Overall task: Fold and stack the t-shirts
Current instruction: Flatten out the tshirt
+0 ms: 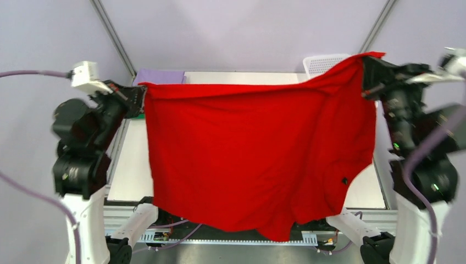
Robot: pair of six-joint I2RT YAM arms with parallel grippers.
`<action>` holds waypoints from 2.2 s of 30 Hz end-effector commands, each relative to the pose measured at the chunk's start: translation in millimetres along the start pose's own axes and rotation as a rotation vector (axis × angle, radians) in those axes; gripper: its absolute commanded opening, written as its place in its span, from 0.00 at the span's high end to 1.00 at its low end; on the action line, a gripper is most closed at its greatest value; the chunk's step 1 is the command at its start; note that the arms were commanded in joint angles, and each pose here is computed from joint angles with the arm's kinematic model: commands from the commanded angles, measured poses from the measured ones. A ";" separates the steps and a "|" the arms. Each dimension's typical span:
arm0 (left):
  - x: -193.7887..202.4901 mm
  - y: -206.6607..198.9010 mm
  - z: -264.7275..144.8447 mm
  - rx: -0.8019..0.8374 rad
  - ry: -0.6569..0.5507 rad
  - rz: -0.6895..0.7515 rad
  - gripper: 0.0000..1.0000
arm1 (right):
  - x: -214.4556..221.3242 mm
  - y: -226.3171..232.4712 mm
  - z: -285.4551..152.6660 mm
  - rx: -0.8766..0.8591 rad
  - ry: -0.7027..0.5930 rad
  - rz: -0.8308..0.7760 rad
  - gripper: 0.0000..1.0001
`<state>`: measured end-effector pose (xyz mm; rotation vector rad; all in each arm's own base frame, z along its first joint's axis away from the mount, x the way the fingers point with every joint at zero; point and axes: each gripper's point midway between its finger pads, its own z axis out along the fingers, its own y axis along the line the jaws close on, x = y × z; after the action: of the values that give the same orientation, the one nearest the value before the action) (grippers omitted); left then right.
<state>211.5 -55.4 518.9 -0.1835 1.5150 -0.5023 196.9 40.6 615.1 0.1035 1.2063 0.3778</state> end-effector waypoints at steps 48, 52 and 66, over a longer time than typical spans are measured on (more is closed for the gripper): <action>439.6 129.8 135.0 -0.241 0.966 -0.140 0.00 | 561.1 -171.2 -60.3 0.641 1.215 0.229 0.00; 460.3 146.2 115.3 -0.305 1.004 -0.141 0.00 | 573.8 -188.6 -85.4 0.760 1.252 0.222 0.00; 467.9 187.8 80.8 -0.479 1.032 -0.060 0.00 | 543.6 -229.8 -127.3 0.935 1.157 0.296 0.00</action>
<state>332.8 -126.3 34.7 -0.3414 2.5988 -0.3962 322.5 15.6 30.4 0.9219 2.4224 0.1618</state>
